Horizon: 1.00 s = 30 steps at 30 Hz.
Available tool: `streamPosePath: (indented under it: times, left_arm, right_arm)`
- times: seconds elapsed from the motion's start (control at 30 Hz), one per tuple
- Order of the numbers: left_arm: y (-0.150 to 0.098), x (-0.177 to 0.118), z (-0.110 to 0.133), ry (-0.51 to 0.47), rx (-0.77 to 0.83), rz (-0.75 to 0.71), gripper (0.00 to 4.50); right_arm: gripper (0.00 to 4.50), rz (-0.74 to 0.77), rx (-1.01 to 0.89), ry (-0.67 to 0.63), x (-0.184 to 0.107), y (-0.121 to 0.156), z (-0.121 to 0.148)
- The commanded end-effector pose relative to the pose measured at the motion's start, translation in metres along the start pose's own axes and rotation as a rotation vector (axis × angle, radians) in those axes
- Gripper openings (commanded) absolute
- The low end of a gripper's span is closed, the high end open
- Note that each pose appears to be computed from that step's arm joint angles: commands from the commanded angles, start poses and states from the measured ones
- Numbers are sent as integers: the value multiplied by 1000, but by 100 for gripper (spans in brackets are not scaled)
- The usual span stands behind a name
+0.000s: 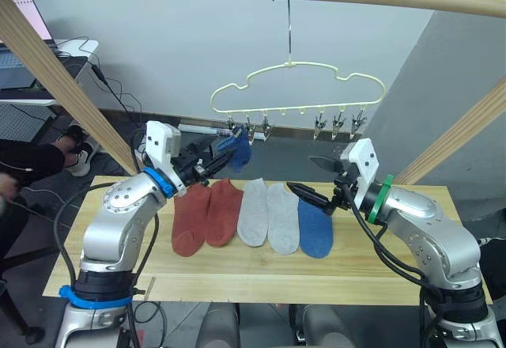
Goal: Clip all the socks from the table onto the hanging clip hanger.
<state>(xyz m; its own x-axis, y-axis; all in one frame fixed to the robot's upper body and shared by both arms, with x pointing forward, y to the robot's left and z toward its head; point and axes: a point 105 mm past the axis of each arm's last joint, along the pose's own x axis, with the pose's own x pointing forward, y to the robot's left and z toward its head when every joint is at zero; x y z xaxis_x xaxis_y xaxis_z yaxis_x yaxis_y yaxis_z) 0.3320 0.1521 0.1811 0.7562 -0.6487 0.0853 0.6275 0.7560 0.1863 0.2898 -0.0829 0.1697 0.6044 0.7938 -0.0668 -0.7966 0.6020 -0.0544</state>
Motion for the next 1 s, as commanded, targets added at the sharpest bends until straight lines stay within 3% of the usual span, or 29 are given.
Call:
streamPosePath:
  times: [0.03, 0.2, 1.0]
  left_arm:
    - [-3, 3, 16, -88, 64, 10, 255]
    - [-12, 5, 10, -88, 59, -1, 131]
    - [-2, 19, 3, -144, 62, 128, 131]
  right_arm:
    - [450, -22, -32, -82, -2, 2, 21]
    - [450, -32, -43, -89, -2, 2, 23]
    - [450, 123, -36, -194, 0, 22, 47]
